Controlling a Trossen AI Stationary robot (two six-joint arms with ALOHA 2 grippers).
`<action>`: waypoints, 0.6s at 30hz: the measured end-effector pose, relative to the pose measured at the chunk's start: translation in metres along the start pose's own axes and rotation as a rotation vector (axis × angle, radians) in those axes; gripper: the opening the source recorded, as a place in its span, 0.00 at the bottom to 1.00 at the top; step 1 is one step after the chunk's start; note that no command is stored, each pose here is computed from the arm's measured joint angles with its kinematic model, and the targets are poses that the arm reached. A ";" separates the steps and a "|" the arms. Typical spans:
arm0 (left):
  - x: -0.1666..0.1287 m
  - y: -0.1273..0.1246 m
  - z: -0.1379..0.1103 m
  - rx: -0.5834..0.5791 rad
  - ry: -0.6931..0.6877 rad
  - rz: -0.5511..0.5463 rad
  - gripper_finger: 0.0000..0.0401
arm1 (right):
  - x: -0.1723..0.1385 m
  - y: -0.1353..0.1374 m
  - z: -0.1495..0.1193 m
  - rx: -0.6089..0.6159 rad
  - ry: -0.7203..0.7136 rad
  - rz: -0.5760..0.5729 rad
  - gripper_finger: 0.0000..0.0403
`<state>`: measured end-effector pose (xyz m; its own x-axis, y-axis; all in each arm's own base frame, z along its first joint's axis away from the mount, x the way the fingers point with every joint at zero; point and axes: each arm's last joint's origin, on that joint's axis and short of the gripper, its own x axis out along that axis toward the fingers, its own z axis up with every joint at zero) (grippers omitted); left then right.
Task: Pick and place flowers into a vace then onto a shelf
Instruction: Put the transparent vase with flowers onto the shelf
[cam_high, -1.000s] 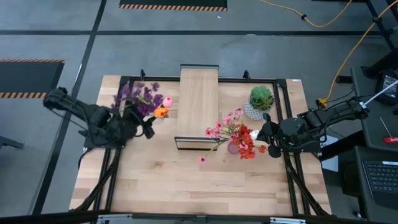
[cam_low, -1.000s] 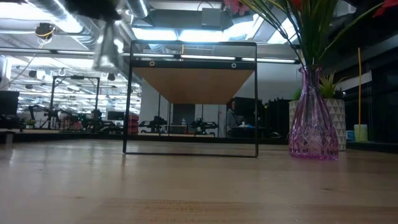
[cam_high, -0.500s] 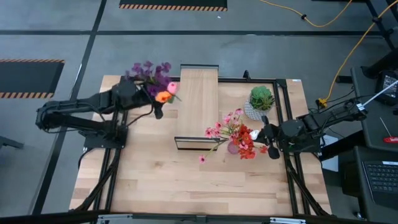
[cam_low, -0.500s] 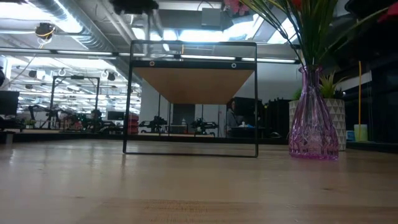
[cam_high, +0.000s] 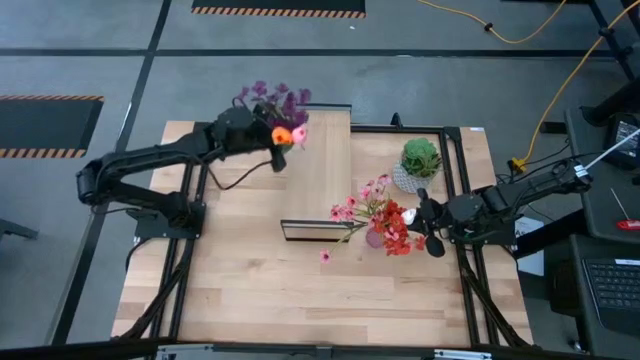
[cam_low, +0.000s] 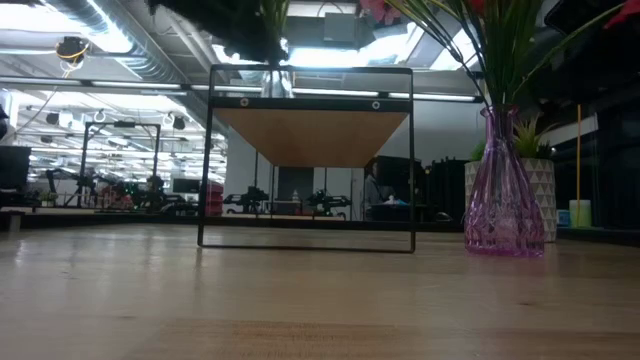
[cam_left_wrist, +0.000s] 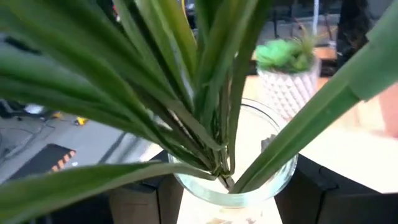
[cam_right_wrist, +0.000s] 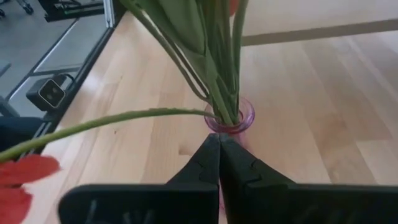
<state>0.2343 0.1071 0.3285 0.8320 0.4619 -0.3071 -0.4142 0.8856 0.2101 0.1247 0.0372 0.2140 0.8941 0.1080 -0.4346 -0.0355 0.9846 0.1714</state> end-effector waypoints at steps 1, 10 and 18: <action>0.003 0.003 0.006 0.004 -0.008 0.006 0.47 | 0.001 0.000 0.000 -0.002 0.005 -0.001 0.00; 0.026 0.029 0.047 -0.017 -0.051 -0.061 0.47 | 0.008 0.000 0.002 -0.104 -0.011 -0.053 0.00; 0.060 0.050 0.048 -0.032 0.069 -0.111 0.47 | 0.009 -0.001 0.003 -0.109 -0.025 -0.112 0.00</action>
<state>0.2814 0.1769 0.3654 0.8464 0.3620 -0.3905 -0.3332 0.9321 0.1417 0.1344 0.0371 0.2123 0.9059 -0.0055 -0.4234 0.0179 0.9995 0.0253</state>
